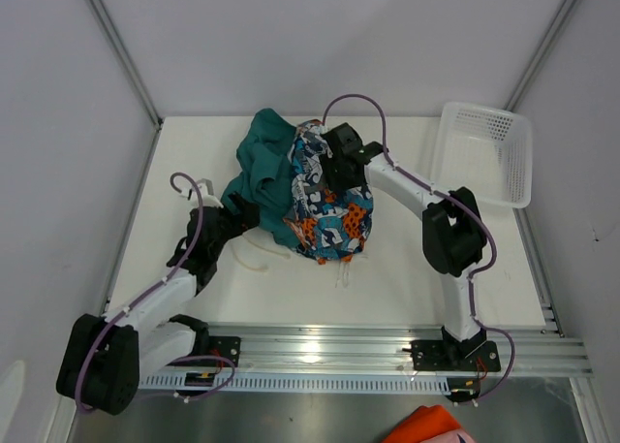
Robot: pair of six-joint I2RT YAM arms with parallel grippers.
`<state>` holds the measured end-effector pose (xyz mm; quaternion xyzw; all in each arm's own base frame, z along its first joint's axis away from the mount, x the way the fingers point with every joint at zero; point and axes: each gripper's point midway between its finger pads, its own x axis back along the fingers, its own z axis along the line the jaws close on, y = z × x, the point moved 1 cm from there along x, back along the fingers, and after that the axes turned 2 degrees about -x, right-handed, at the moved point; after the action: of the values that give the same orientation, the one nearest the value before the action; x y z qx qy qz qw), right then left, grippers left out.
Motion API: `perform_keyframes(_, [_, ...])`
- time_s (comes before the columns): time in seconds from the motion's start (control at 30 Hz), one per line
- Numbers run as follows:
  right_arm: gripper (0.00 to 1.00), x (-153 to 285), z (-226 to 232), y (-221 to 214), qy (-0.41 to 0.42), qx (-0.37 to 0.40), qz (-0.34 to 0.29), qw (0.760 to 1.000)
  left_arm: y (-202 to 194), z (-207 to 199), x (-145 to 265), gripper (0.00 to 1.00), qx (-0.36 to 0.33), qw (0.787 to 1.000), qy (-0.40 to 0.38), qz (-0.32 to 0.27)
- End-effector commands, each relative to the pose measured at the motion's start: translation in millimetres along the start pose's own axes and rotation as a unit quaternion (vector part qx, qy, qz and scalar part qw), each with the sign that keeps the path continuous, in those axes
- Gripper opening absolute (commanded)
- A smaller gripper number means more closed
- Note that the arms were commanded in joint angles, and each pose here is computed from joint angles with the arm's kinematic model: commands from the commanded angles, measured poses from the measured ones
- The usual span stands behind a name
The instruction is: Fold and stack the shorts
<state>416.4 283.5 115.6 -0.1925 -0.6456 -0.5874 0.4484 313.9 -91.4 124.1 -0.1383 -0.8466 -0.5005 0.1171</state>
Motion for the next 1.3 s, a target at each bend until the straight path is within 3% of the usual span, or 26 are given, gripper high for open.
perform_keyframes(0.0, [0.3, 9, -3, 17, 0.002, -0.023, -0.009, 1.0, 7, -7, -13, 0.99, 0.025, 1.0, 0.009, 0.015])
perform_keyframes(0.07, [0.0, 20, -14, 33, -0.004, -0.033, -0.027, 0.999, -2, -5, -21, 0.99, 0.025, 0.999, 0.015, 0.037])
perform_keyframes(0.23, [0.0, 76, -40, 79, -0.025, -0.061, -0.106, 0.992, -12, 1, -31, 0.99, 0.019, 0.997, 0.033, 0.061])
perform_keyframes(0.4, [0.0, 201, -90, 159, -0.043, -0.116, -0.265, 0.956, -17, 4, -37, 0.99, 0.013, 0.996, 0.04, 0.074])
perform_keyframes(0.43, [0.0, 240, -110, 176, -0.056, -0.137, -0.313, 0.938, -19, 3, -37, 0.99, 0.011, 0.996, 0.038, 0.079])
perform_keyframes(0.63, [0.0, 367, -185, 209, -0.081, -0.213, -0.464, 0.856, -17, 6, -34, 0.99, 0.007, 0.997, 0.041, 0.072])
perform_keyframes(0.77, [0.0, 417, -238, 208, -0.127, -0.258, -0.518, 0.806, -11, 4, -32, 0.99, 0.006, 0.997, 0.039, 0.062])
perform_keyframes(0.8, [0.0, 437, -251, 208, -0.135, -0.271, -0.544, 0.782, -10, 4, -31, 0.99, 0.008, 0.997, 0.038, 0.06])
perform_keyframes(0.9, [0.0, 464, -289, 206, -0.143, -0.307, -0.581, 0.74, -8, 3, -29, 0.99, 0.007, 0.998, 0.036, 0.056])
perform_keyframes(1.0, [0.0, 471, -305, 208, -0.137, -0.31, -0.582, 0.739, -7, 3, -27, 0.99, 0.006, 0.998, 0.034, 0.053])
perform_keyframes(1.27, [0.0, 309, -337, 164, -0.087, -0.376, -0.437, 0.813, -8, 0, -22, 0.99, 0.009, 0.998, 0.022, 0.05])
